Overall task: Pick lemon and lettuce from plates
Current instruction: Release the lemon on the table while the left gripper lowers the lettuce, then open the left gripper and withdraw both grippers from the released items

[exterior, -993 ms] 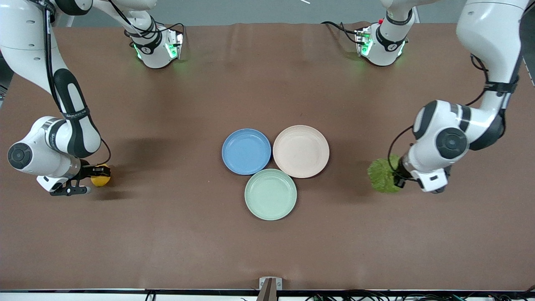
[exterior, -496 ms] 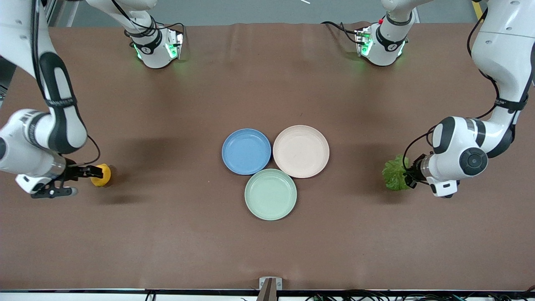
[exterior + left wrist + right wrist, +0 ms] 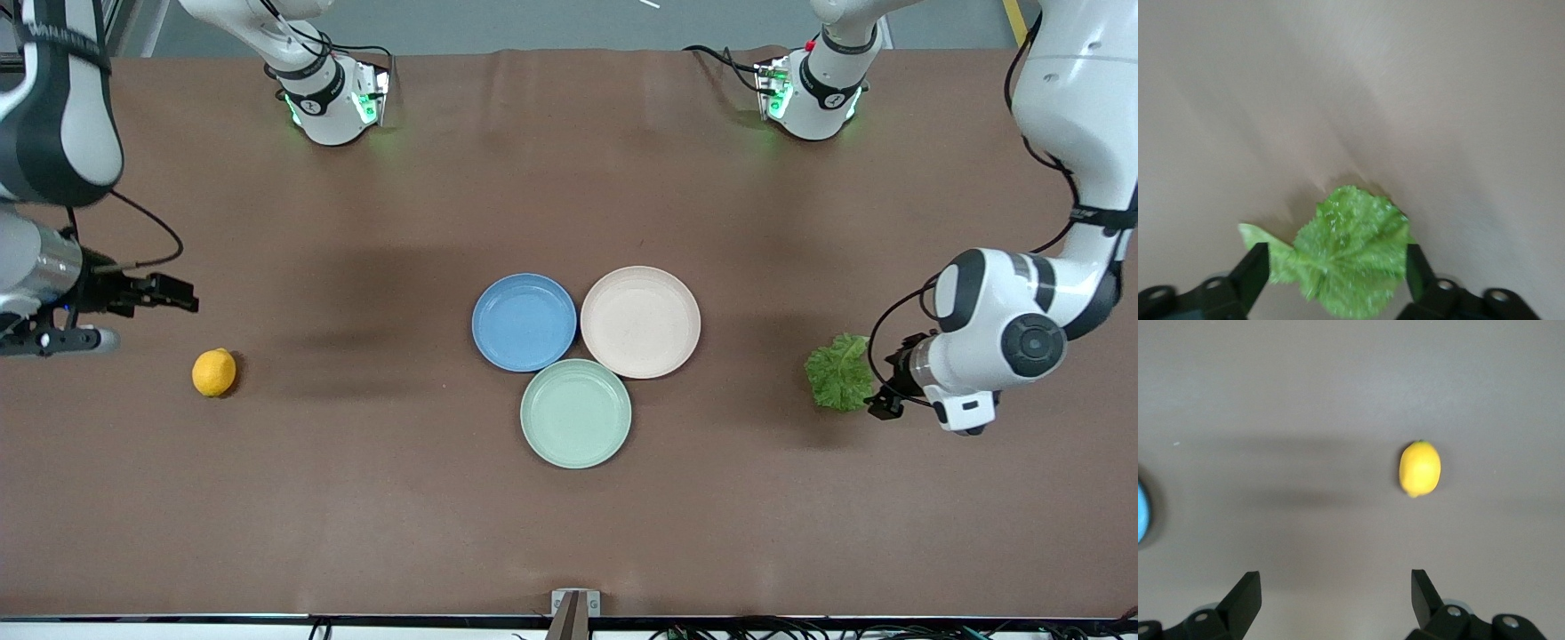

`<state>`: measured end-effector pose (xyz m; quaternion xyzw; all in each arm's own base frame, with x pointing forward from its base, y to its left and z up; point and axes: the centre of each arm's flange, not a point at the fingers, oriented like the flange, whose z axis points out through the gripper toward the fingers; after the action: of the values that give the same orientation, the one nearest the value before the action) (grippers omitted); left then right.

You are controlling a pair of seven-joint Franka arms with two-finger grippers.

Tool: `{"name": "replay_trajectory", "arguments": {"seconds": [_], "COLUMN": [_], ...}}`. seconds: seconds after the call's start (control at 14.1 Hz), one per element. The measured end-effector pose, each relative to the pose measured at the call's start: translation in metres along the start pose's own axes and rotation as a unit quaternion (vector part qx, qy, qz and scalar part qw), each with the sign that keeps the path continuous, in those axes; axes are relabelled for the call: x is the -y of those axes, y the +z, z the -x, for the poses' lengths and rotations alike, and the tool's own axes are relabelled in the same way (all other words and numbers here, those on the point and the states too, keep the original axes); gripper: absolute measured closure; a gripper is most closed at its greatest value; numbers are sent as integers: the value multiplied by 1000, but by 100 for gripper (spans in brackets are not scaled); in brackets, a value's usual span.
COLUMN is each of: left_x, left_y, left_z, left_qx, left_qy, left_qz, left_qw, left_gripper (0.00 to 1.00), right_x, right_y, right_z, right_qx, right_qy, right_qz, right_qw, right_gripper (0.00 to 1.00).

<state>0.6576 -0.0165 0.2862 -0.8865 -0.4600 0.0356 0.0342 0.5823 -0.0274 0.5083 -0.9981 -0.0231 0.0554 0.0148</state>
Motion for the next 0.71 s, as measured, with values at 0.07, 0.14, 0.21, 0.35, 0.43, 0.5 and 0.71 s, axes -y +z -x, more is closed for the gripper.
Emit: {"name": "replay_trajectory", "arguments": {"seconds": [0.07, 0.14, 0.21, 0.35, 0.43, 0.5, 0.71], "left_x": [-6, -12, -15, -11, -4, 4, 30], "left_y": [-29, -60, -91, -147, -170, -190, -242], "left_z": [6, 14, 22, 34, 38, 41, 51], "left_qx": [-5, -12, -22, -43, -51, -57, -77], "left_qy": [19, 37, 56, 103, 133, 161, 241], "left_qz": [3, 8, 14, 18, 11, 2, -18], "left_qw": [1000, 999, 998, 994, 990, 985, 967], "left_gripper": [0, 0, 0, 0, 0, 0, 0], "right_x": [9, 15, 17, 16, 14, 12, 6], "right_y": [-19, -37, -56, -82, -89, -96, -111], "right_z": [9, 16, 22, 26, 27, 27, 28], "right_qx": [3, 6, 5, -7, -14, -21, -33], "right_qy": [2, 3, 3, 4, 6, 8, 14], "right_qz": [-1, -1, -2, -1, 0, 1, 2], "right_qw": [1000, 1000, 1000, 1000, 1000, 1000, 999], "right_gripper": [1, 1, 0, 0, 0, 0, 0]}}
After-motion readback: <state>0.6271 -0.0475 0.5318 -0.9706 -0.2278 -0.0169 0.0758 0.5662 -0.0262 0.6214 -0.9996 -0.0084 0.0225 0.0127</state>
